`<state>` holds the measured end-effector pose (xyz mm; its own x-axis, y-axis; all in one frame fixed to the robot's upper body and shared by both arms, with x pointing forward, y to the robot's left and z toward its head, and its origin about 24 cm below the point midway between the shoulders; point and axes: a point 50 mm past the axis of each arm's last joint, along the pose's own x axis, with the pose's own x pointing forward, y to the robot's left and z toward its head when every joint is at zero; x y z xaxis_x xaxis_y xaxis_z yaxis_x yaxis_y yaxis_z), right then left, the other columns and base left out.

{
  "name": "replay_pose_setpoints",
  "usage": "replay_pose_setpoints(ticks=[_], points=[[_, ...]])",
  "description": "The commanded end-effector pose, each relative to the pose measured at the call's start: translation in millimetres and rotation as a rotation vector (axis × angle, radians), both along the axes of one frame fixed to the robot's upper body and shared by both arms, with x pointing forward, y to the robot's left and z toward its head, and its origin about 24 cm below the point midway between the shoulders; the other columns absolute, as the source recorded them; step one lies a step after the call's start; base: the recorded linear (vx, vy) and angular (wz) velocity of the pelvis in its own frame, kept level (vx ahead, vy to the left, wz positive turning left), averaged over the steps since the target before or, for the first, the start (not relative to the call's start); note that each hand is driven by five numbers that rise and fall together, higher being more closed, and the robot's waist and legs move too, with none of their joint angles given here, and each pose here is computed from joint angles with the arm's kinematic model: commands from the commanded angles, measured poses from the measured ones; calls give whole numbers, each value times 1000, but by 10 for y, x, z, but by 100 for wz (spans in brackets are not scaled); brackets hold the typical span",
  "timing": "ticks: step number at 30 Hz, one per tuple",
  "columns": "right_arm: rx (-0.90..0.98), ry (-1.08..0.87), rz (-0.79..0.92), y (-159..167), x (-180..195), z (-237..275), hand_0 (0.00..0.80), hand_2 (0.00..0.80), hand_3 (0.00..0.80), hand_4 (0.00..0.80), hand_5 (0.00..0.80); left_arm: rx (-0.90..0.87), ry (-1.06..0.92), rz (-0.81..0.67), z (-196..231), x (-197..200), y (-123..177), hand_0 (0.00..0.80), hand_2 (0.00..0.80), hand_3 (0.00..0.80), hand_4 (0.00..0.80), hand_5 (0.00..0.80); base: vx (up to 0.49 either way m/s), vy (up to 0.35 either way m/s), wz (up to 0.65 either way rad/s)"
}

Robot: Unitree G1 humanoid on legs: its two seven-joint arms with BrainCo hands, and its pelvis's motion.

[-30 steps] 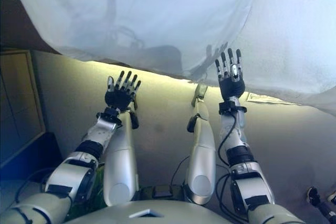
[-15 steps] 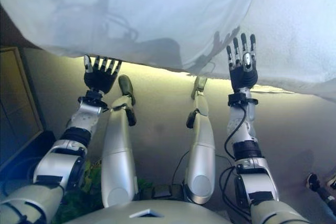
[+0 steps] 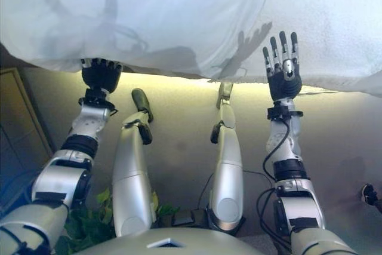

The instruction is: Make the bed neatly

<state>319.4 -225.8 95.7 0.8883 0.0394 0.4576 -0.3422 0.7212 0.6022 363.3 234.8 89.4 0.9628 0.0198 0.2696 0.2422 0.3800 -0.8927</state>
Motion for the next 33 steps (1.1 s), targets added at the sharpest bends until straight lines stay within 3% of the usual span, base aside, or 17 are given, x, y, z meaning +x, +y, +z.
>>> replay_pose_setpoints(ticks=[1, 15, 25, 33], points=[[-76, -113, -85, -413, -167, 178, 0, 0, 0, 0, 0, -102, -182, 159, 438, 21, 350, 0, 0, 0, 0, 0, 0, 0, 0], [-62, -105, -124, -527, -328, -27, 0, 0, 0, 0, 0, -193, -63, 332, -10, -333, 738, 0, 0, 0, 0, 0, 1, -49, 7], [-53, -92, -160, -580, -423, -182, 0, 0, 0, 0, 0, -249, -30, 420, -311, -615, 859, 0, 0, 0, 0, 0, 14, -79, 17], [-52, -89, -196, -582, -458, -229, 0, 0, 0, 0, 0, -319, 108, 545, -583, -786, 932, 0, 0, 0, 0, 0, 9, -11, 4]])
